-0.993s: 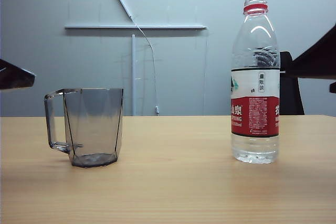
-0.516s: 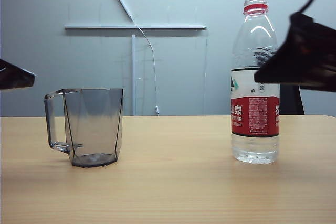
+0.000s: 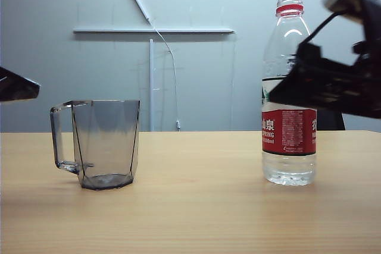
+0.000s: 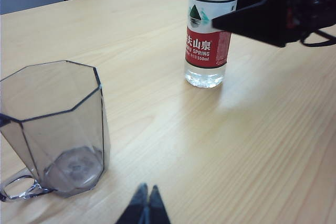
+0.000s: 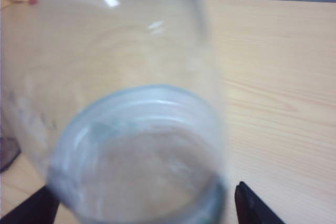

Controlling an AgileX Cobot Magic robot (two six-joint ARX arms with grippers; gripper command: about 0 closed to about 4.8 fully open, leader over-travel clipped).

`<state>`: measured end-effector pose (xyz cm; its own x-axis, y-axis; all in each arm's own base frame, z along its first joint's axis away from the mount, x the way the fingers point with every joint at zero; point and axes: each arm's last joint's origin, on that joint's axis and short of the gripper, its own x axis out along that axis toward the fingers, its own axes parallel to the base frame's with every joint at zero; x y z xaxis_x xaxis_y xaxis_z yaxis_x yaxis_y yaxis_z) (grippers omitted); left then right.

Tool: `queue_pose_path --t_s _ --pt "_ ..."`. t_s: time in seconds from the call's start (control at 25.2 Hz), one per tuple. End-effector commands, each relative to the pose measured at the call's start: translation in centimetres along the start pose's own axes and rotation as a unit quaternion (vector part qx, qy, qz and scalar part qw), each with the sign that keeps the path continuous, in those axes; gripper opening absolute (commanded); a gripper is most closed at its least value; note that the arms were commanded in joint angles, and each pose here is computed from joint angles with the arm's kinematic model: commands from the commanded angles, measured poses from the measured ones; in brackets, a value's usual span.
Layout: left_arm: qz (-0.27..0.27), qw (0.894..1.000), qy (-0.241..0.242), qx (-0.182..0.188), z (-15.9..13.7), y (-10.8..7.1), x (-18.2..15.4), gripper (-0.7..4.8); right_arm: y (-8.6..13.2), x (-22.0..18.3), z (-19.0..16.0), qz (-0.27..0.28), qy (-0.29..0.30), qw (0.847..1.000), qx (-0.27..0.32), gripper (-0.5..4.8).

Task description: Pick up the mineral water bottle on the table and pour water into the mug until it's half full.

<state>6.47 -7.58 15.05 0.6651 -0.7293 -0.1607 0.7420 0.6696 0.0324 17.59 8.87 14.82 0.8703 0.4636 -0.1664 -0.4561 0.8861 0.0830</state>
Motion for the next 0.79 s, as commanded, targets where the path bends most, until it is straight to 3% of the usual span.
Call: queue_pose_path --t_s 0.04,0.52,0.67,0.79 --pt "-0.001 1.0 -0.007 -0.002 0.2 0.0 0.0 -0.02 0.0 1.4 0.1 0.004 -0.005 1.0 -0.006 4.79" --pt "-0.001 1.0 -0.007 -0.002 0.2 0.0 0.0 -0.02 -0.3 3.8 -0.9 -0.006 -0.016 1.0 -0.005 4.79" --pt "-0.001 1.0 -0.007 -0.002 0.2 0.0 0.0 -0.02 -0.3 3.8 -0.9 -0.006 -0.016 1.0 -0.004 3.55" --pt "-0.001 1.0 -0.007 -0.002 0.2 0.0 0.0 -0.02 -0.3 3.8 -0.9 -0.005 -0.016 1.0 -0.004 3.22"
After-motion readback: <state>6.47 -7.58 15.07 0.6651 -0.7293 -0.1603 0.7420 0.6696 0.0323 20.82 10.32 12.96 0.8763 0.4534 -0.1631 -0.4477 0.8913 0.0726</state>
